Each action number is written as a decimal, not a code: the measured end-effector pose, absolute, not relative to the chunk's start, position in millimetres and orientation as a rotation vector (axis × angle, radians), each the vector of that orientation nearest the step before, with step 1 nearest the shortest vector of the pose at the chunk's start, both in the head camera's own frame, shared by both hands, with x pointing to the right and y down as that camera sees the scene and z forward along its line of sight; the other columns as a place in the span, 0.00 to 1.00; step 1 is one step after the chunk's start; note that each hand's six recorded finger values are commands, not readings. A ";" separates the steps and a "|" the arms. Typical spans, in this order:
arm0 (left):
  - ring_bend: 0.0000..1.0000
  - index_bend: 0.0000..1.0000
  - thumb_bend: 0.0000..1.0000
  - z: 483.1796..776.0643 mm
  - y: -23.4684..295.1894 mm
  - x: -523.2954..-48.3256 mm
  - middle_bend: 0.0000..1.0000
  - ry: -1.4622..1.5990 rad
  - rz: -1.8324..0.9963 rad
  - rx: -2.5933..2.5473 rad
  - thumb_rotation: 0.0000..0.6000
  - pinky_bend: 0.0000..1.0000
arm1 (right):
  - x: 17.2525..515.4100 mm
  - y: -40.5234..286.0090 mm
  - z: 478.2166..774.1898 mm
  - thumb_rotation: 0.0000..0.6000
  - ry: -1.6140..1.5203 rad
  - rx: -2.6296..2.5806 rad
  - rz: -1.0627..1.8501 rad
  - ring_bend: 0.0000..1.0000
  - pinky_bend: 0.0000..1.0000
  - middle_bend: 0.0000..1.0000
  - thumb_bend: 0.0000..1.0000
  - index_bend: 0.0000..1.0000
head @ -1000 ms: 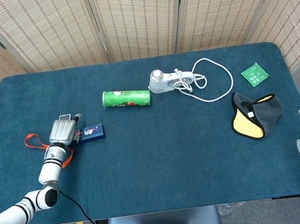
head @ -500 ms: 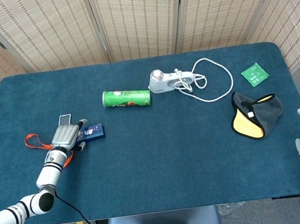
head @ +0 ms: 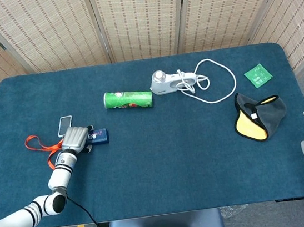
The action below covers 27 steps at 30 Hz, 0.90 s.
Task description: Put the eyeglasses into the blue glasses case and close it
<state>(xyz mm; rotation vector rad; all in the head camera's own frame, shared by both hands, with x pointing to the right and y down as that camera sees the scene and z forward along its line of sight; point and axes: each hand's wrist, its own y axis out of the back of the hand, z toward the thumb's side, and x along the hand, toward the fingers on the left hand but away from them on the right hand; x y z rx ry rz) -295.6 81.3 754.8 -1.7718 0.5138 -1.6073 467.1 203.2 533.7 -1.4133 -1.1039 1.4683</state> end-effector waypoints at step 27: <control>0.47 0.19 0.29 638.6 115.9 -354.4 0.51 1.033 -1.392 -1.583 1.00 0.66 | 447.1 185.9 541.2 1.00 -1.020 -1.529 1.386 0.28 0.26 0.35 0.46 0.09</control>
